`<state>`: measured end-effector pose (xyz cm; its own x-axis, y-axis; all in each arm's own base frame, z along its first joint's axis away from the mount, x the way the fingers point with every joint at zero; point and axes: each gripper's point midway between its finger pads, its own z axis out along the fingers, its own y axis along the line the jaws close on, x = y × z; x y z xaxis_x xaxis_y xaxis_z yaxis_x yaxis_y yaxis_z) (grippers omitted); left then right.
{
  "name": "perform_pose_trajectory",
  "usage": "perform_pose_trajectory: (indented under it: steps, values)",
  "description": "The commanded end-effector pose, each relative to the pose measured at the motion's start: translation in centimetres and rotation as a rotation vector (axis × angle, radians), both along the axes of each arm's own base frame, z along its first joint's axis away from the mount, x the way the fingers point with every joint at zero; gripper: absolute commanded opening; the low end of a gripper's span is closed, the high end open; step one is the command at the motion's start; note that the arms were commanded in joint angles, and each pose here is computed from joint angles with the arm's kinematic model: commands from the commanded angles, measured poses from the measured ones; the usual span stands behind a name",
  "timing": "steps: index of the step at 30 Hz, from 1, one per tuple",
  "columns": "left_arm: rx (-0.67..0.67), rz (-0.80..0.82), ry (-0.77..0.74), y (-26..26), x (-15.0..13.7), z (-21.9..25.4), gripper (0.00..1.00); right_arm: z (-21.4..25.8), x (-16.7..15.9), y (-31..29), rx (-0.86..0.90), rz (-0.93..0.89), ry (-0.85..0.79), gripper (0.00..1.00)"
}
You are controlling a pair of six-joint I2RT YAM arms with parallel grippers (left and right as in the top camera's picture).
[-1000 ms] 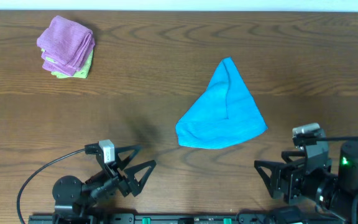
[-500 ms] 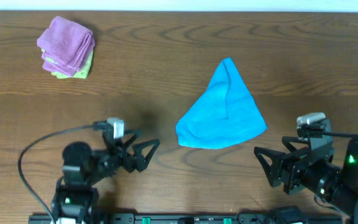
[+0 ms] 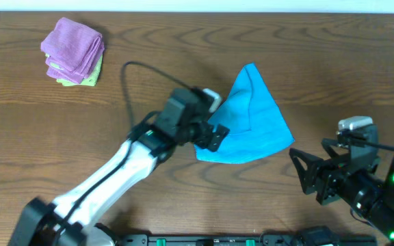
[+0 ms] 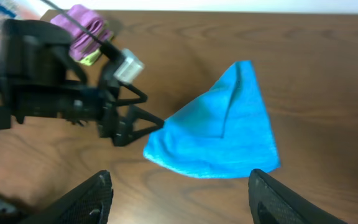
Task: Fold the cloth
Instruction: 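Grasp the folded-over top corner of the cloth with the left gripper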
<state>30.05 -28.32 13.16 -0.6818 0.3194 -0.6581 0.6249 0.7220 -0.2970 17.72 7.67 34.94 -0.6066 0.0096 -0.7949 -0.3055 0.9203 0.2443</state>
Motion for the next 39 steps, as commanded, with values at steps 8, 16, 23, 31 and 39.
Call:
perform_pose_trajectory:
  steps: [8,16,23,31,39]
  values:
    - [0.32,-0.051,-0.086,-4.7,2.0,-5.3,0.96,1.0,0.1,-1.9,-0.073,-0.078,-0.061,0.68]
    - [0.358,-0.082,-0.116,-7.3,1.5,-9.4,0.91,0.9,0.0,-2.0,-0.085,-0.083,-0.057,0.69]
    - [0.272,-0.064,-0.187,-9.4,3.1,-8.8,0.85,-0.3,-0.7,-2.6,-0.117,-0.093,-0.005,0.71]
    - [0.253,-0.064,-0.145,-9.6,2.4,-9.1,0.66,-0.3,-0.6,-2.6,-0.13,-0.088,-0.011,0.72]
    - [0.159,-0.087,-0.031,-10.9,0.6,-9.2,0.98,-0.4,-0.7,-2.6,-0.132,-0.087,-0.006,0.72]
